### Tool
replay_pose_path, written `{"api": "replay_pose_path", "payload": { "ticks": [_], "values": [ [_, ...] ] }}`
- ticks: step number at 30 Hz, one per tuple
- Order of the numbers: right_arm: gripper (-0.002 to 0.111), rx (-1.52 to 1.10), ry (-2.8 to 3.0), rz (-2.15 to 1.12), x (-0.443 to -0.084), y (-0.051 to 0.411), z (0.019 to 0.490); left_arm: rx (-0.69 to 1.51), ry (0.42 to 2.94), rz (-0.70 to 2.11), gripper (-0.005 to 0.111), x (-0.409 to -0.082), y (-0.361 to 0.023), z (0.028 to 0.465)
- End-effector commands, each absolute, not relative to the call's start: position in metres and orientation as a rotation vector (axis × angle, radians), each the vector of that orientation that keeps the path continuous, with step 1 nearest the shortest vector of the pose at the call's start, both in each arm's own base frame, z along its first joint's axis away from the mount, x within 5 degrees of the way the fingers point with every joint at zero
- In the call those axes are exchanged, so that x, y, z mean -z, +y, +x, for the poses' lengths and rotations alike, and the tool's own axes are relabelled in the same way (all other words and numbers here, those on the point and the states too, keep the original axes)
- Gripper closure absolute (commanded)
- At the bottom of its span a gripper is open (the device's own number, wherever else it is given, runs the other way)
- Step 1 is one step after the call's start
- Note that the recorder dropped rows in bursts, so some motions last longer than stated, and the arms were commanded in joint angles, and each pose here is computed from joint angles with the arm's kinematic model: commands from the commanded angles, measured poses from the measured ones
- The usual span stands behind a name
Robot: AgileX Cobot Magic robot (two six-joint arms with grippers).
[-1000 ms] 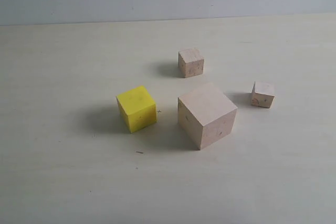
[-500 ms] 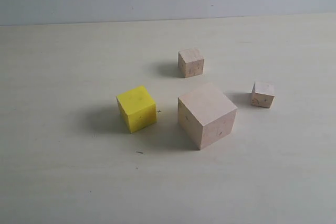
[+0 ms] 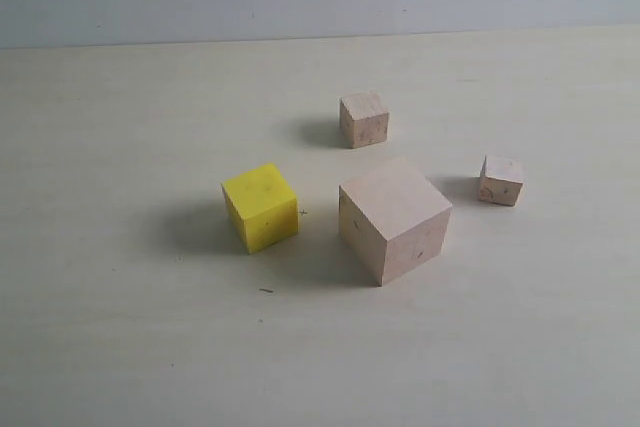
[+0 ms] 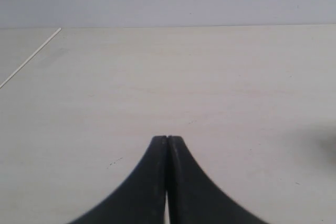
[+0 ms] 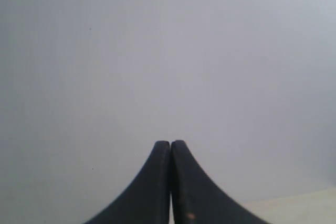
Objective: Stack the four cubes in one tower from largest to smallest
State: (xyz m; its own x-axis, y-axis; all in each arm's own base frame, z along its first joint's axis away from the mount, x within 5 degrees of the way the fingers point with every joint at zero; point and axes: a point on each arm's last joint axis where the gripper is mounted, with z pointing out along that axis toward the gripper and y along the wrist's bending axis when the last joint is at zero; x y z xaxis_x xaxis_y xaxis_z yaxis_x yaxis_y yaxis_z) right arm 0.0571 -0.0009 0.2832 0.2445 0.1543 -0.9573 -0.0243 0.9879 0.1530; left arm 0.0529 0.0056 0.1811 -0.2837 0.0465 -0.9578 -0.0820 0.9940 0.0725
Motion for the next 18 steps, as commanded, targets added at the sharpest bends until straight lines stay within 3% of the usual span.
{"api": "replay_pose_path", "payload": {
  "ticks": [1, 6, 9, 14, 18],
  "values": [
    [0.108, -0.115, 1.448, 0.116, -0.319, -0.001, 0.067, -0.115, 1.839, -0.025, 0.107, -0.181, 0.005, 0.053],
    [0.108, -0.156, 1.681, 0.118, -0.351, 0.003, 0.089, -0.115, 1.839, -0.025, 0.107, -0.181, 0.005, 0.053],
    [0.108, -0.218, 1.808, -0.082, -0.36, 0.018, 0.103, -0.116, 1.832, -0.024, 0.107, -0.182, 0.005, 0.053],
    [0.108, -0.463, 2.02, -0.531, -0.347, 0.055, 0.129, -0.118, 1.779, -0.023, 0.107, -0.187, 0.005, 0.054],
    [0.108, -0.554, 2.191, -0.597, -0.324, 0.064, 0.151, -0.121, 1.709, -0.022, 0.107, -0.193, 0.005, 0.055]
  ]
}}
